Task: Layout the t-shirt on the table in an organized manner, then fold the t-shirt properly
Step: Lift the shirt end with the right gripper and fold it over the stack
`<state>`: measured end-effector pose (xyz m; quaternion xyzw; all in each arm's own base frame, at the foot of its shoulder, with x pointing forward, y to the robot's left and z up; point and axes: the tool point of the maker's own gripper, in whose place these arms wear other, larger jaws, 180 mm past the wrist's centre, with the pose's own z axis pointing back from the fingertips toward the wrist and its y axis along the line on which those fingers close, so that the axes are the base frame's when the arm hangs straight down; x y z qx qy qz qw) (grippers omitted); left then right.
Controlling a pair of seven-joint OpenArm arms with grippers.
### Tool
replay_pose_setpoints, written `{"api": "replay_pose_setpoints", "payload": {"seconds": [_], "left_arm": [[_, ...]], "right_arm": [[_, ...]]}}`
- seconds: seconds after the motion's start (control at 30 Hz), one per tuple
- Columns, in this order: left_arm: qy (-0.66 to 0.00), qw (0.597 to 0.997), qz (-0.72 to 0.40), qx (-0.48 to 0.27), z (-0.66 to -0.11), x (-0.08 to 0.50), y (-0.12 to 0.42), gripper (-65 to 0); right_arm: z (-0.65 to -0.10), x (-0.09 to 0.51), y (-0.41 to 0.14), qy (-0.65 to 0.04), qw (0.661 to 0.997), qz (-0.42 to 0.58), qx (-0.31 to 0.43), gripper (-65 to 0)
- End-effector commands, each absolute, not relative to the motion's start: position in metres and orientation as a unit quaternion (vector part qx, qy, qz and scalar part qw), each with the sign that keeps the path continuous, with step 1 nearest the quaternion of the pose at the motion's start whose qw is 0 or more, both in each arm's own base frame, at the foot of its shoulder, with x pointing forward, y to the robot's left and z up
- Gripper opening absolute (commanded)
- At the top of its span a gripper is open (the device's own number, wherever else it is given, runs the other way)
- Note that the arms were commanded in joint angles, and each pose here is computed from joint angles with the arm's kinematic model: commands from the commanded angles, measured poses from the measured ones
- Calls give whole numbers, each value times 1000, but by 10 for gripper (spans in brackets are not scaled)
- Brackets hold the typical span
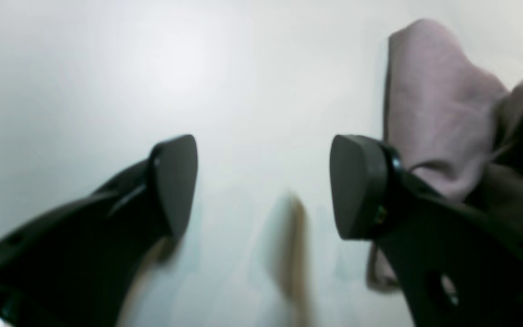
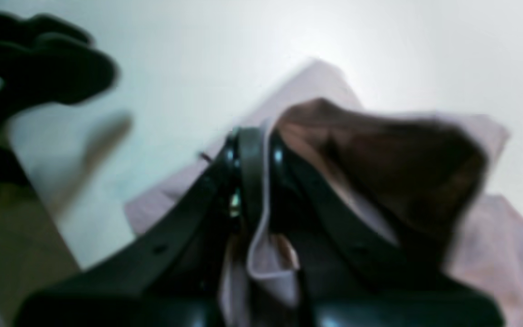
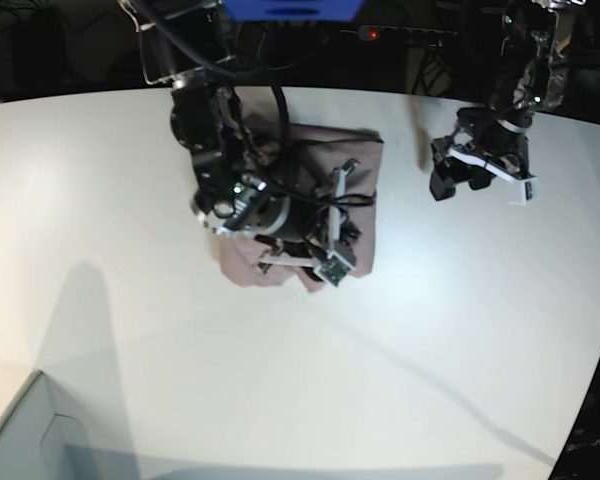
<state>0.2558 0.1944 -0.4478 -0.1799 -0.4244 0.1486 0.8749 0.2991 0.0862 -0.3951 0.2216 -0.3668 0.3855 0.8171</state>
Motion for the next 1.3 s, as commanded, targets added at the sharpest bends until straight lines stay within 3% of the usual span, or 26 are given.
{"api": "replay_pose_setpoints", "payload": {"seconds": [0.0,0.27,0.47,0.63,0.87,1.27], "left_arm": [[-442,866,145,-182,-438,263,198,-212],[-441,866,145,-184,-438,263,196,-212],[-442,865,146,-185,-438,264,195,-212],[-452,861,144,-185,-432,273,197,-212],[-465,854,142,-185,-423,286,199,-212],[-483,844,138,-189,-410,303,199,-212]], "right_arm": [[-381,306,95,-387,803,388,236,-650],[-376,313,103,-389,794,404,235,-577],[-369,309,109,-394,786,414,236,-392],[-321,303,98,-463,758,406,218,-285],[-317,283,36,-479,776,376,164,-258],[-372,257,28,-406,812,379,178,-258]]}}
